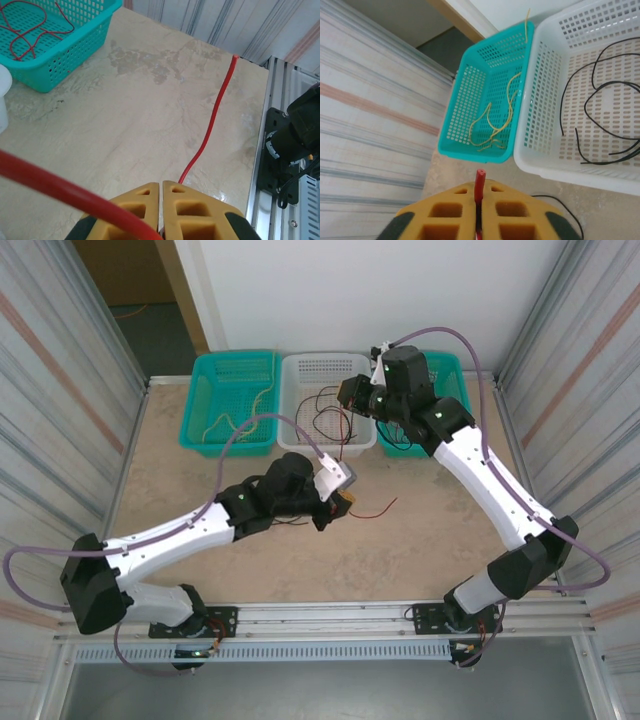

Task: Untangle the cables

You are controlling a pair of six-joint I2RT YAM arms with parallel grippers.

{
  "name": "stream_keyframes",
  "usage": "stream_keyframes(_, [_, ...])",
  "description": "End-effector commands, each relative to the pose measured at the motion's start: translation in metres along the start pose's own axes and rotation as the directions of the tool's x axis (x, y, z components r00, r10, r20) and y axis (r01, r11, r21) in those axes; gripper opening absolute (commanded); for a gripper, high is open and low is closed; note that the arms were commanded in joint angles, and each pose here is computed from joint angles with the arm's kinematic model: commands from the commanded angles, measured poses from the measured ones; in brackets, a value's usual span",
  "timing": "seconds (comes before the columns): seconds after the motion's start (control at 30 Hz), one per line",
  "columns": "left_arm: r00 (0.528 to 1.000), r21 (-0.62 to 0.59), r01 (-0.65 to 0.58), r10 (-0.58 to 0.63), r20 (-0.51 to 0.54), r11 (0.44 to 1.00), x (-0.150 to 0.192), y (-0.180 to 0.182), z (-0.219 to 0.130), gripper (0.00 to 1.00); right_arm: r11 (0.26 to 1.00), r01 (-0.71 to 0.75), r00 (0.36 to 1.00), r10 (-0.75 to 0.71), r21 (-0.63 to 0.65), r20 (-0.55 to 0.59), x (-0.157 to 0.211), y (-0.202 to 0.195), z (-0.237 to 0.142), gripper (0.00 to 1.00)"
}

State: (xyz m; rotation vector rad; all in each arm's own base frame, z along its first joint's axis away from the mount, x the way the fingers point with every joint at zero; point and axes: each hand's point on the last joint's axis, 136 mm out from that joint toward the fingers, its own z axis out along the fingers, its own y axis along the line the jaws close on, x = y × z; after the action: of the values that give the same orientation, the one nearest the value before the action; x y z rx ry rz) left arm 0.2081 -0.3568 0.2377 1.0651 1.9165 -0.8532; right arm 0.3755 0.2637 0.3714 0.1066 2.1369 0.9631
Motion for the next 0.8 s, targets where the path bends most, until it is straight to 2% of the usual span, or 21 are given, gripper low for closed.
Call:
stream_keyframes(0.0, [0.988, -0.029, 0.128, -0.125, 0.087, 0.991, -0.017, 0.025, -0.018, 0.00, 1.000, 0.011, 0.999, -0.010, -0.025, 0.053, -0.017, 0.006, -0.015, 0.42])
stream_keyframes(0.07, [0.972, -0.069, 0.208, -0.198, 0.127, 0.976, -0.020, 0.047, -0.030, 0.00, 1.000, 0.027, 0.998, -0.027, 0.010, 0.056, -0.016, -0.004, -0.024, 0.62])
stream_keyframes(0.1, [0.964, -0.083, 0.235, -0.221, 0.145, 0.968, -0.021, 0.054, -0.036, 0.00, 0.999, 0.032, 0.998, -0.033, 0.027, 0.055, -0.015, -0.009, -0.027, 0.68])
stream_keyframes(0.2, [0.942, -0.123, 0.300, -0.273, 0.197, 0.946, -0.025, 0.074, -0.056, 0.00, 0.997, 0.051, 0.998, -0.053, 0.060, 0.027, -0.002, -0.023, -0.035, 0.80])
stream_keyframes(0.3, [0.931, -0.138, 0.317, -0.281, 0.231, 0.938, -0.028, 0.082, -0.070, 0.00, 0.996, 0.067, 0.997, -0.064, 0.066, -0.043, 0.023, -0.032, -0.035, 0.85])
stream_keyframes(0.47, [0.927, -0.155, 0.321, -0.277, 0.253, 0.934, -0.033, 0.089, -0.081, 0.00, 0.979, 0.150, 0.982, -0.131, 0.139, -0.139, 0.066, -0.043, -0.030, 0.85])
stream_keyframes(0.53, [0.926, -0.159, 0.323, -0.277, 0.257, 0.933, -0.034, 0.091, -0.082, 0.00, 0.974, 0.168, 0.976, -0.144, 0.152, -0.161, 0.077, -0.044, -0.028, 0.82])
stream_keyframes(0.77, [0.913, -0.162, 0.339, -0.282, 0.295, 0.927, -0.044, 0.096, -0.088, 0.00, 0.975, 0.167, 0.971, -0.137, 0.147, -0.196, 0.091, -0.044, -0.020, 0.55])
